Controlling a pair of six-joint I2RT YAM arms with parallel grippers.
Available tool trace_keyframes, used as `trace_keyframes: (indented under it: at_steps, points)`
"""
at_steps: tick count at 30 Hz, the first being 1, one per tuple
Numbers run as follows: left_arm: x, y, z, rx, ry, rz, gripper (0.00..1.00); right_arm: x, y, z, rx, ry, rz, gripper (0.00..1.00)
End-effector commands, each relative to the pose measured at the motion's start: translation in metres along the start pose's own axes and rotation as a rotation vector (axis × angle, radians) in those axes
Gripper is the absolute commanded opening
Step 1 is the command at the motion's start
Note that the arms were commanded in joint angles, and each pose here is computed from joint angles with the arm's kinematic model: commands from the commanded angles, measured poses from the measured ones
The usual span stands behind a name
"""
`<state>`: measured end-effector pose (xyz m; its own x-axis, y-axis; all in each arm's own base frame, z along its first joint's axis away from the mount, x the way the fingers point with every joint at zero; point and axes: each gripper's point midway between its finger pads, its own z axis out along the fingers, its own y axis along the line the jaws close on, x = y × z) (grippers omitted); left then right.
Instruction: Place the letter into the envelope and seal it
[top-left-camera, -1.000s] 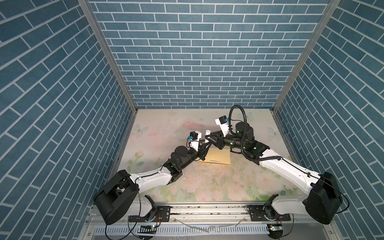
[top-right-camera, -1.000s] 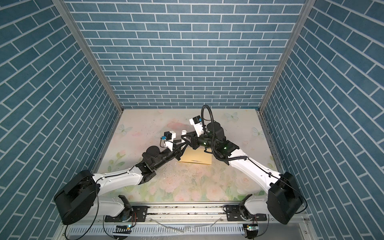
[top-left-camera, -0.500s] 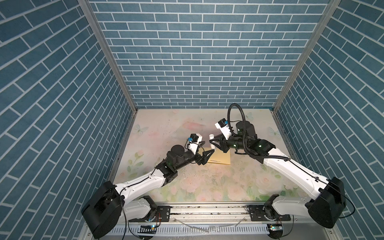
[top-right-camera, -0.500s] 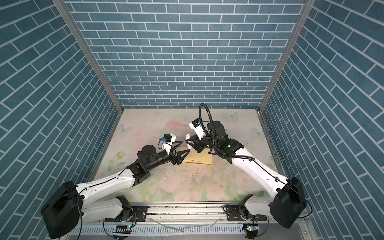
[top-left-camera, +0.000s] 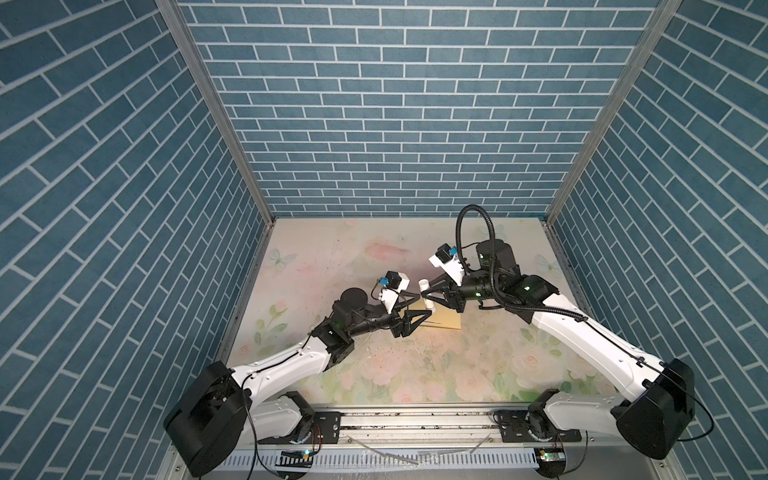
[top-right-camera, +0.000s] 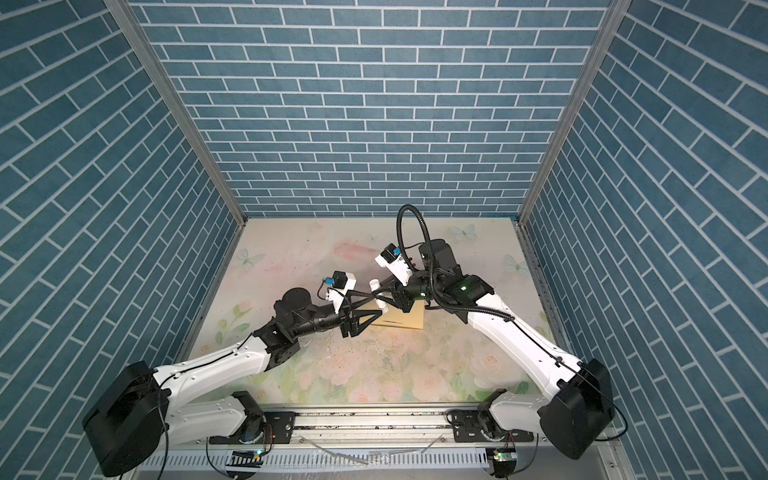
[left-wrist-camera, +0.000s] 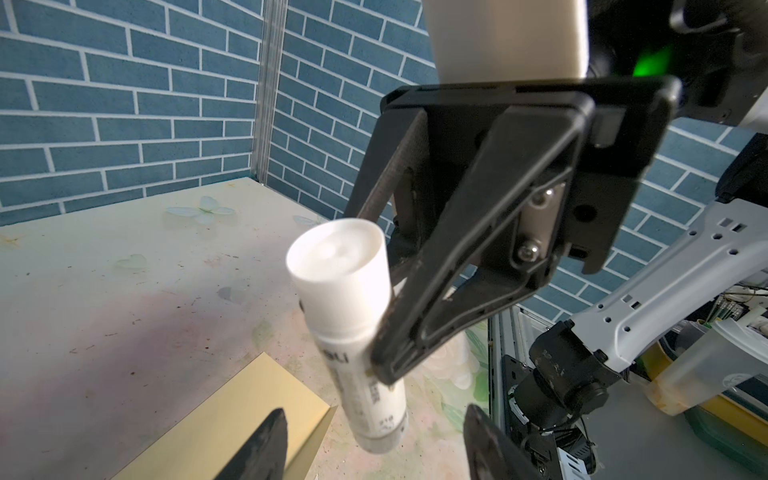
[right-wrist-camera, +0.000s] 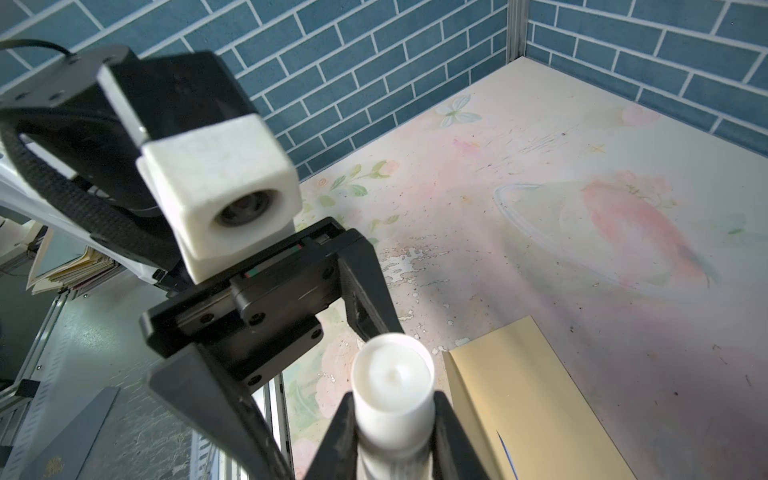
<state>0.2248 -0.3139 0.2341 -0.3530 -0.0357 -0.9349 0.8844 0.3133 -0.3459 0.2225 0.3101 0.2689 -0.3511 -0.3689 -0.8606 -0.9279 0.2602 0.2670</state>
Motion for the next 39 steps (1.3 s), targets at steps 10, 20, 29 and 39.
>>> trace_keyframes:
  at_steps: [10,20,29,39]
  points:
    - [-0.016,-0.006,0.008,0.083,-0.055,-0.049,0.54,-0.015,0.012,0.0,-0.064,-0.033,-0.091,0.06]
    - [-0.016,-0.006,0.01,0.09,-0.051,-0.061,0.41,-0.012,0.009,0.004,-0.066,-0.023,-0.084,0.05]
    - [-0.015,-0.002,0.012,0.077,-0.051,-0.076,0.22,-0.011,0.008,0.006,-0.06,-0.022,-0.092,0.06]
    - [-0.018,0.01,0.013,0.019,-0.095,-0.122,0.0,-0.02,0.003,0.005,-0.021,-0.062,-0.106,0.26]
